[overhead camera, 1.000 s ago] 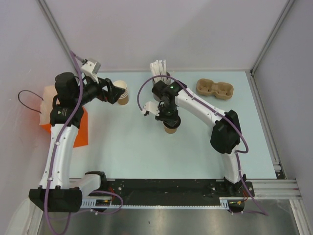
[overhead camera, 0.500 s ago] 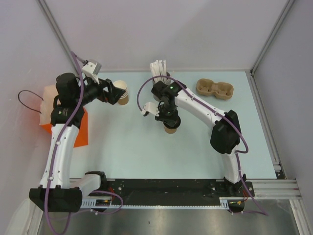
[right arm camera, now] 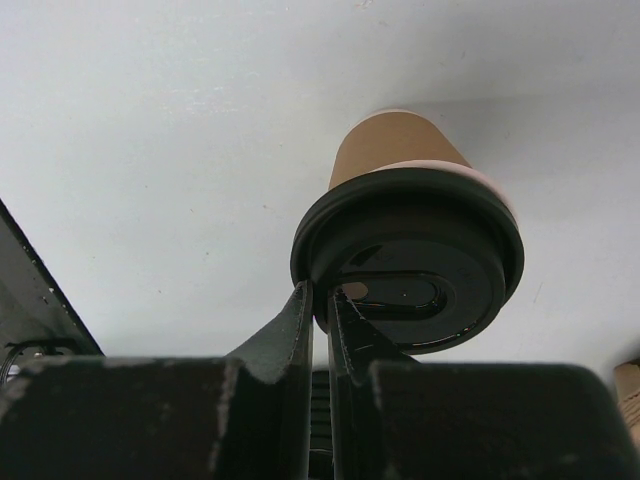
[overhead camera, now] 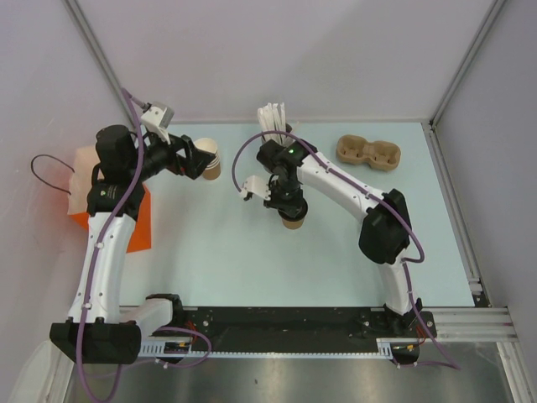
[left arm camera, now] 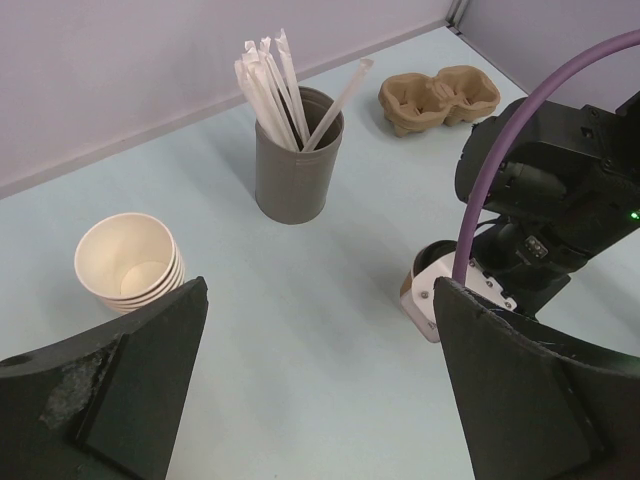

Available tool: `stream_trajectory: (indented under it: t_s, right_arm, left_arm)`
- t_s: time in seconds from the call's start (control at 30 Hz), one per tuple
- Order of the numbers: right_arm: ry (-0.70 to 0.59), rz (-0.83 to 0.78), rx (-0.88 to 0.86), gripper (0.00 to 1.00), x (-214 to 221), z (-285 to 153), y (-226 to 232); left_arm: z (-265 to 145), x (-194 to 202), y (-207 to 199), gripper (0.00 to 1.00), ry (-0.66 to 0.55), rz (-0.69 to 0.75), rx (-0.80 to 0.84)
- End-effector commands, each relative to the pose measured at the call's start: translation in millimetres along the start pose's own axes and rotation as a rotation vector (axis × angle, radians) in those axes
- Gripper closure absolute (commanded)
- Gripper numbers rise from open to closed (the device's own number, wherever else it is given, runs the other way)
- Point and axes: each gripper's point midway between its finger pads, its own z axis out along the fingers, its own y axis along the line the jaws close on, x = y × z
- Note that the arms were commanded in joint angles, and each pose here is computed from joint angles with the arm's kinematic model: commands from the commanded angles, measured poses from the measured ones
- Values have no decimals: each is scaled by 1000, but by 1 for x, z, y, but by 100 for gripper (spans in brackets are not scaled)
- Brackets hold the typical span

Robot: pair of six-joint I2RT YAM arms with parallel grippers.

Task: Pack the takeout coffee

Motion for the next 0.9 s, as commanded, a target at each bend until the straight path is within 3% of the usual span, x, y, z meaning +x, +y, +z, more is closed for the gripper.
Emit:
stream_trajectory:
  t_s: [0.0, 0.43, 0.6, 0.87]
  right_arm:
    - [67, 7, -39, 96, 12, -7, 10]
    - [67, 15, -41, 94, 15, -5, 6]
    - [58, 13, -31, 87, 13, -4, 3]
    - [32, 5, -23, 83, 5, -6, 2]
  left_arm:
    - [-2, -10, -7, 1, -43, 35, 29]
    - [0, -9, -7, 0, -40, 4, 33]
    - [-1, -8, -8, 0, -40, 3, 34]
    - [0, -8, -8, 0, -39, 0, 36]
